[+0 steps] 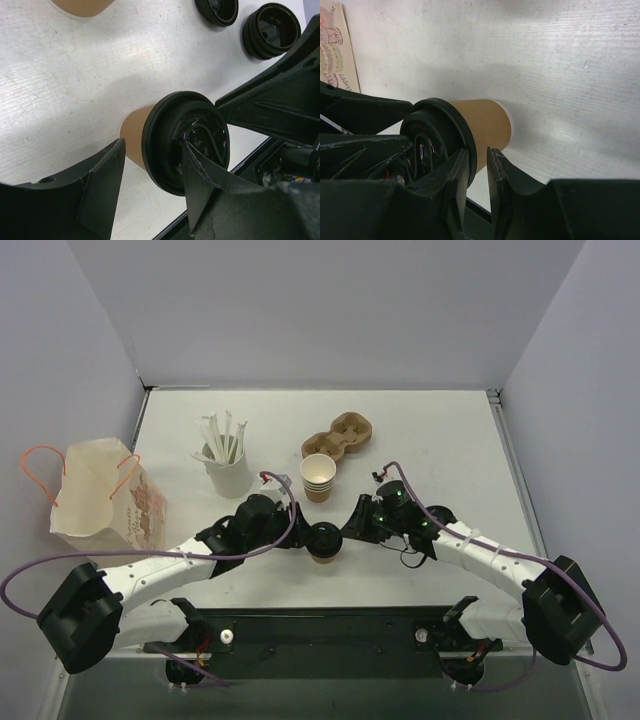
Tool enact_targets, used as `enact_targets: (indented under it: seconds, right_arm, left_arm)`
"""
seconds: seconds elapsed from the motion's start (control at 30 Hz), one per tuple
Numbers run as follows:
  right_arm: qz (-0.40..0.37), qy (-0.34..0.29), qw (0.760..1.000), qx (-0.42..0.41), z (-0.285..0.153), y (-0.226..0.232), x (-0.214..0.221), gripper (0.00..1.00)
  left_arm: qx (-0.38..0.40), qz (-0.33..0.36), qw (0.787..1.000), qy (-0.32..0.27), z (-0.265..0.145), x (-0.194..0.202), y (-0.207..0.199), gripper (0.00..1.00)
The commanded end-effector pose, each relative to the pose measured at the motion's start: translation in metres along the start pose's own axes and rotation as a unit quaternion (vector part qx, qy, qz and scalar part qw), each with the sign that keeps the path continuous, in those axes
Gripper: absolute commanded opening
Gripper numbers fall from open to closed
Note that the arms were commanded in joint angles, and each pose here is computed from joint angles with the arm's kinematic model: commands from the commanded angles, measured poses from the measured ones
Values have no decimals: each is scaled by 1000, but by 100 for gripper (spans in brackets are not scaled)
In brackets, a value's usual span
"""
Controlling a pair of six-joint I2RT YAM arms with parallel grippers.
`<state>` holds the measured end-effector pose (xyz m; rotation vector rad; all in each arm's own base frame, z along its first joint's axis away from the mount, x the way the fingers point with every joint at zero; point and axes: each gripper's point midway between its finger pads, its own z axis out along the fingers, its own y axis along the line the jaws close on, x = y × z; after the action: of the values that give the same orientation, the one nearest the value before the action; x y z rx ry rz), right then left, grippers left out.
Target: Pack the takeout coffee
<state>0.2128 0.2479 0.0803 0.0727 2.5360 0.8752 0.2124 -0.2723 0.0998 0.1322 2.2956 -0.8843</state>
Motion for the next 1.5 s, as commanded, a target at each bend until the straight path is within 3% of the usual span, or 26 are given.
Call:
enact_targets:
  seconds: [0.0,0.2,0.47,0.63,0.8,1.0,1.2,1.33,1.47]
  right_arm:
    - [7,67,992,110,9,-65,65,22]
    - [-9,57,993,102,5,-51,59,22]
    - [-47,-12,997,63,-33,1,-11,27]
    - [-80,-47,990,105,-54,-15,-40,32]
    - [-113,-70,968,211,-69,-53,-75,35]
    - [-172,-17,940,293,-48,-89,-94,37]
    - [-216,33,932,289,-14,-92,-107,37]
    - [-225,42,922,314,-3,-102,-118,39]
    - [-233,43,918,317,2,-102,-127,42]
  left_arm:
    - [-103,14,991,88,-2,63,61,57]
    - [-95,14,992,83,-3,58,55,58]
    - [-46,27,998,40,-14,4,4,59]
    - [-33,49,998,15,-30,-34,-21,62]
    - [-44,78,996,-13,-53,-69,-32,66]
    - [-77,129,987,-52,-87,-98,-27,75]
    - [-129,175,973,-75,-113,-107,-4,76]
    - [-161,187,965,-84,-115,-98,21,75]
    - [-161,194,963,-99,-126,-103,21,76]
